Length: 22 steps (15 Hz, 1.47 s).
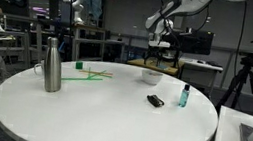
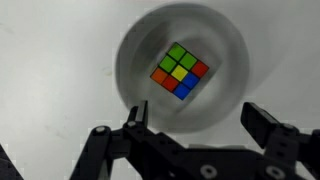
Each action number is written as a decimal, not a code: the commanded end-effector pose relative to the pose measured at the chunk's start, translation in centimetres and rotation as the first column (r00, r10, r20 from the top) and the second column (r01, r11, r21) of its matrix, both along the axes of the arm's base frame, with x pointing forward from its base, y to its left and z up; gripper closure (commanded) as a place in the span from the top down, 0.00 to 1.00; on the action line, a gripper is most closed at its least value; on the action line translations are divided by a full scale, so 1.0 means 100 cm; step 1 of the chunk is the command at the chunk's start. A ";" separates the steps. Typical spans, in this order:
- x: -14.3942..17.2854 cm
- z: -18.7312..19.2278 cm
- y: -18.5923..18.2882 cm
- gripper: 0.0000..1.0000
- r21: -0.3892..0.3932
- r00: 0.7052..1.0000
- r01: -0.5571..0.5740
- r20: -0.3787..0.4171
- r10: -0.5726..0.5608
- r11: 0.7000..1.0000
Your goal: Move the bowl to the right and put the rubik's cube inside it
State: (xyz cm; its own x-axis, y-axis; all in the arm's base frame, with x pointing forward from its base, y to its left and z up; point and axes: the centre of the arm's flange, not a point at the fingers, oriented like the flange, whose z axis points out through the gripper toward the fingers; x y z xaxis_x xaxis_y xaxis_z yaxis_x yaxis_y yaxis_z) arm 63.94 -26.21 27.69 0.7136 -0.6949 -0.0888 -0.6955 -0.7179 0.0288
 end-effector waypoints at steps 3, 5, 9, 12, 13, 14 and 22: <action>0.013 0.062 0.009 1.00 -0.010 0.995 -0.002 0.099 0.003 1.000; 0.015 0.078 0.014 1.00 -0.014 0.992 -0.010 0.128 0.012 1.000; 0.017 0.096 0.019 1.00 -0.022 0.987 -0.019 0.159 0.022 1.000; 0.017 0.099 0.020 1.00 -0.020 0.986 -0.022 0.163 0.025 1.000; 0.017 0.097 0.020 1.00 -0.020 0.987 -0.023 0.161 0.026 1.000; 0.017 0.095 0.020 1.00 -0.018 0.987 -0.023 0.157 0.025 1.000; 0.018 0.089 0.019 1.00 -0.030 0.989 -0.032 0.145 0.036 0.999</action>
